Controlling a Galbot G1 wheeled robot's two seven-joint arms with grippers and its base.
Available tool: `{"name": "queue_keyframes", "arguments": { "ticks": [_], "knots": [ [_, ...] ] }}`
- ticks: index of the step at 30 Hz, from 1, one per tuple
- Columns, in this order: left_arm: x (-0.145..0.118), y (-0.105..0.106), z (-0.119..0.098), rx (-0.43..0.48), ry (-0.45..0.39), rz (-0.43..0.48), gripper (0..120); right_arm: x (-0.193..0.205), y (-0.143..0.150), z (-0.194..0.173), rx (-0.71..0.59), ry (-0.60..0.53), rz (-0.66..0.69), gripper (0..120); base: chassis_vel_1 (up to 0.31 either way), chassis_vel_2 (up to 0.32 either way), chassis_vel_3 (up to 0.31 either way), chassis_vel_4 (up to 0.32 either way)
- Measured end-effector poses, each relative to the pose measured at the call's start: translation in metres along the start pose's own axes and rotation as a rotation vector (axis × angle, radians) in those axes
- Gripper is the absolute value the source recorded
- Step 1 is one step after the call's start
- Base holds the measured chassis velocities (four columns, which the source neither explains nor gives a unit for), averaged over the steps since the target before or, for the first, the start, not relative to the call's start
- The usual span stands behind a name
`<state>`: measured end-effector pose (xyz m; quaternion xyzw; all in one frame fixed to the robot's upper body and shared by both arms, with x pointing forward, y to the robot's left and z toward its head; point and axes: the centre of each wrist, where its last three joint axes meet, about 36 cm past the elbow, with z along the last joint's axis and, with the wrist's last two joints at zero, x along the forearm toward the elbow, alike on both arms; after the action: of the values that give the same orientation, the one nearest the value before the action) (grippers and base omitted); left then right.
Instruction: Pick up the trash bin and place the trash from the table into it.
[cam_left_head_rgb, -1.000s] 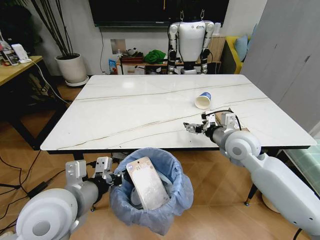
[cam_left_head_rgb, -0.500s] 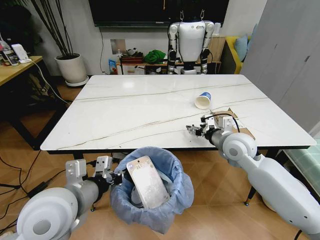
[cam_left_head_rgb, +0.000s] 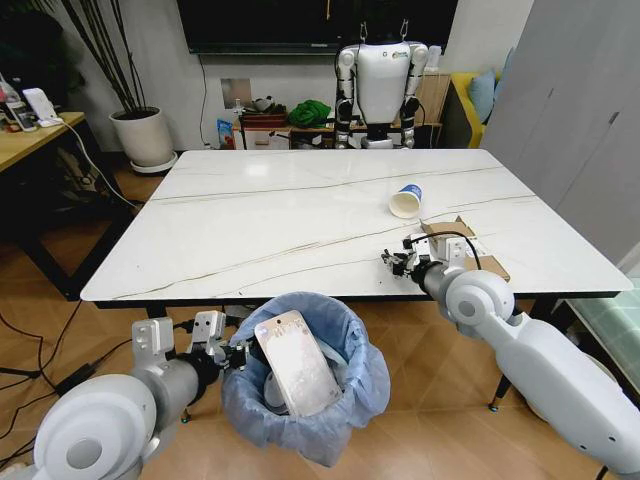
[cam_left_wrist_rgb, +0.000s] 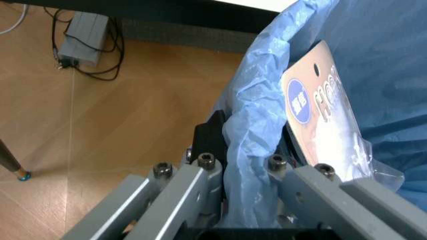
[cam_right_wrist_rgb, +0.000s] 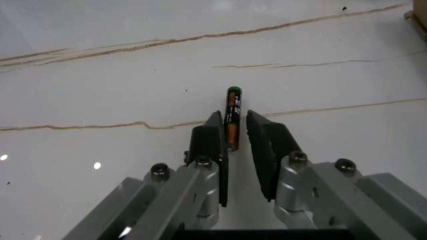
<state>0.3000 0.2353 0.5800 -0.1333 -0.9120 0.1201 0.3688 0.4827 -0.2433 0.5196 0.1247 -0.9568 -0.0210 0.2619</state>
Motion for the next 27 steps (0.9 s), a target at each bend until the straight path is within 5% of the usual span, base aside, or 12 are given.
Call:
{"name": "queue_keyframes", "arguments": {
  "ticks": [15,27],
  "knots": [
    [0.000,0.000,-0.002,-0.004,-0.007,0.003,3,0.004,0.002,-0.003,0.032,-0.022,0.013,0,0.000,0.000,0.000,0.000],
    [-0.001,0.001,-0.003,-0.004,-0.010,-0.001,3,0.082,0.032,-0.035,0.000,-0.136,-0.212,0,0.000,0.000,0.000,0.000]
  ]
}}
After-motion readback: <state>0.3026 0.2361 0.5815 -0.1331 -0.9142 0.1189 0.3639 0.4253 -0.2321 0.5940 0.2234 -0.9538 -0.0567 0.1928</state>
